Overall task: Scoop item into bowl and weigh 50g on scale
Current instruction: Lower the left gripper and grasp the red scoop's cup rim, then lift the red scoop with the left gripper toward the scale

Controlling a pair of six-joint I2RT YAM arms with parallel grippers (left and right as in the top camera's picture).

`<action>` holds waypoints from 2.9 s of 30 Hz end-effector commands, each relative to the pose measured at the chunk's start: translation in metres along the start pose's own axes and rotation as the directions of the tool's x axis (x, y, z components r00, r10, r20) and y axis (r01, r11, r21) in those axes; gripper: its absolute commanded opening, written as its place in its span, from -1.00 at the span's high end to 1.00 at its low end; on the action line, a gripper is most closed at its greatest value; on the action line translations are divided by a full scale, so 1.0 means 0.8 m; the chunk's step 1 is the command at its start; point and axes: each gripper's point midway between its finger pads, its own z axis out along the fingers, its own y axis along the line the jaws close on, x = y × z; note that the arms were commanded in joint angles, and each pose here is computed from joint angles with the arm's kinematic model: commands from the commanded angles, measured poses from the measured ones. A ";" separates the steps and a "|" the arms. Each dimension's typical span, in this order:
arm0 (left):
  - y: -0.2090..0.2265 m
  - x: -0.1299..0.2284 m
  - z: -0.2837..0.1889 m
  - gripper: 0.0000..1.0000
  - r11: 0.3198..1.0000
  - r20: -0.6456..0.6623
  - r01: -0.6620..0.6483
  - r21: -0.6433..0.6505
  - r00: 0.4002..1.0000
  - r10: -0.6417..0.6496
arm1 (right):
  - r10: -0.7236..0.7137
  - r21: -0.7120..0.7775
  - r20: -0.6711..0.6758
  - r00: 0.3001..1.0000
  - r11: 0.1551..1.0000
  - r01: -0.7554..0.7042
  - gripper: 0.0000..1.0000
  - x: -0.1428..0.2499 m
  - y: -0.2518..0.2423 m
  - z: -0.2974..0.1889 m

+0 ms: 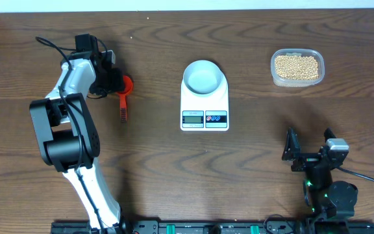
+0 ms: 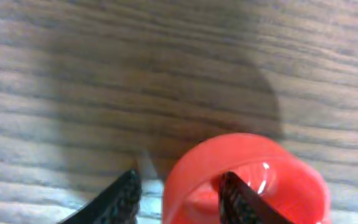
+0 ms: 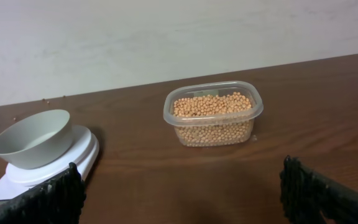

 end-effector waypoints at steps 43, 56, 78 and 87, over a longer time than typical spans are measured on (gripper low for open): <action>-0.054 -0.026 -0.257 0.86 0.865 0.299 0.468 0.183 0.812 -0.502 | -0.015 -0.001 -0.002 1.000 1.000 0.015 -0.99 0.001 0.000 0.000; -0.106 -0.009 -0.245 0.86 0.884 0.236 0.429 0.188 0.853 -0.465 | -0.015 -0.001 -0.002 1.000 1.000 0.015 -0.98 0.001 0.000 0.000; -0.146 0.051 -0.230 0.85 0.545 -0.032 0.825 0.153 0.555 -0.831 | -0.015 -0.001 -0.002 1.000 1.000 0.015 -0.99 0.001 0.000 0.000; -0.206 0.070 -0.226 0.86 0.568 -0.104 0.807 0.160 0.586 -0.803 | 0.004 0.000 0.023 1.000 1.000 -0.004 -0.99 -0.007 0.000 0.000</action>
